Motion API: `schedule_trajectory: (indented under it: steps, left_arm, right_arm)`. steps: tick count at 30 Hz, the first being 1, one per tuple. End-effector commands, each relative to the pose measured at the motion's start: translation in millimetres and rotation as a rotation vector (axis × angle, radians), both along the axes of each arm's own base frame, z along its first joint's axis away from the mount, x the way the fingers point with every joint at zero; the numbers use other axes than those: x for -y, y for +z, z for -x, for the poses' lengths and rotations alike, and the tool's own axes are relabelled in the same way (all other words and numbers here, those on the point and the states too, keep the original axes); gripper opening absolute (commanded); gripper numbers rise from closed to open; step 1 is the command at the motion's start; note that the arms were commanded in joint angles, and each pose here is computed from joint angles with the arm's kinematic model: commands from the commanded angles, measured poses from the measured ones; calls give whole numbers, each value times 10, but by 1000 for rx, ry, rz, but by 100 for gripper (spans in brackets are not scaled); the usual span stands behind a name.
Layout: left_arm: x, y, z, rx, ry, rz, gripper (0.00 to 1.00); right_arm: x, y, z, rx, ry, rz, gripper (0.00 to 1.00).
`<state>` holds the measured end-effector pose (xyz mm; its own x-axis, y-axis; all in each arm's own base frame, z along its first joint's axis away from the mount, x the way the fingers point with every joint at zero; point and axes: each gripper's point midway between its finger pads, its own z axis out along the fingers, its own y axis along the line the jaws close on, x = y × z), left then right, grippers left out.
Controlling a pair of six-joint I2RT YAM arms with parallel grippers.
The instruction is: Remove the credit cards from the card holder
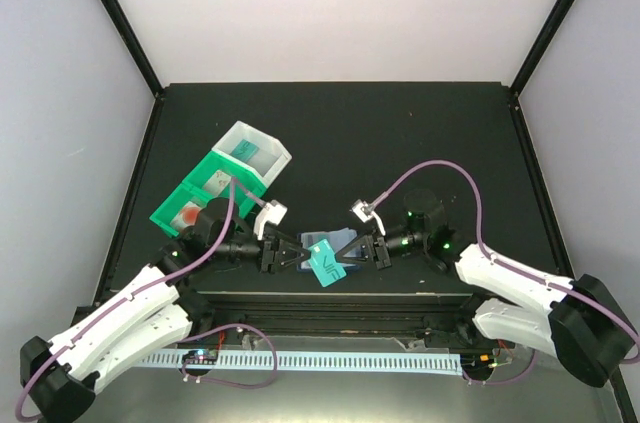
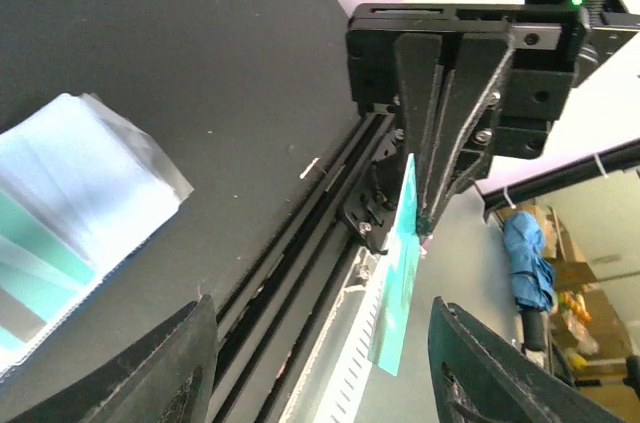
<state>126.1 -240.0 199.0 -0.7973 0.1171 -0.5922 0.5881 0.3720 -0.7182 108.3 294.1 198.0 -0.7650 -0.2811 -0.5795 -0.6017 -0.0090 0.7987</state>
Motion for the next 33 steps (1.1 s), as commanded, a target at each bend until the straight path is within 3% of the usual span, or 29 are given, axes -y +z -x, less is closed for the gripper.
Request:
schedule_trajectory:
  steps: [1, 7, 23, 28, 33]
  left_arm:
    - [66, 346, 113, 46, -102, 110, 57]
    - [126, 413, 198, -5, -186, 167, 52]
    - [165, 334, 115, -64, -198, 147, 22]
    - [169, 355, 126, -59, -212, 150, 3]
    - [147, 343, 114, -46, -195, 142, 2]
  right_arm:
    - [18, 110, 117, -16, 75, -64, 1]
    - [17, 116, 122, -21, 79, -65, 1]
    - [-30, 43, 154, -52, 101, -46, 1]
    - [-33, 51, 172, -51, 108, -47, 1]
    - [-40, 40, 148, -48, 95, -36, 1]
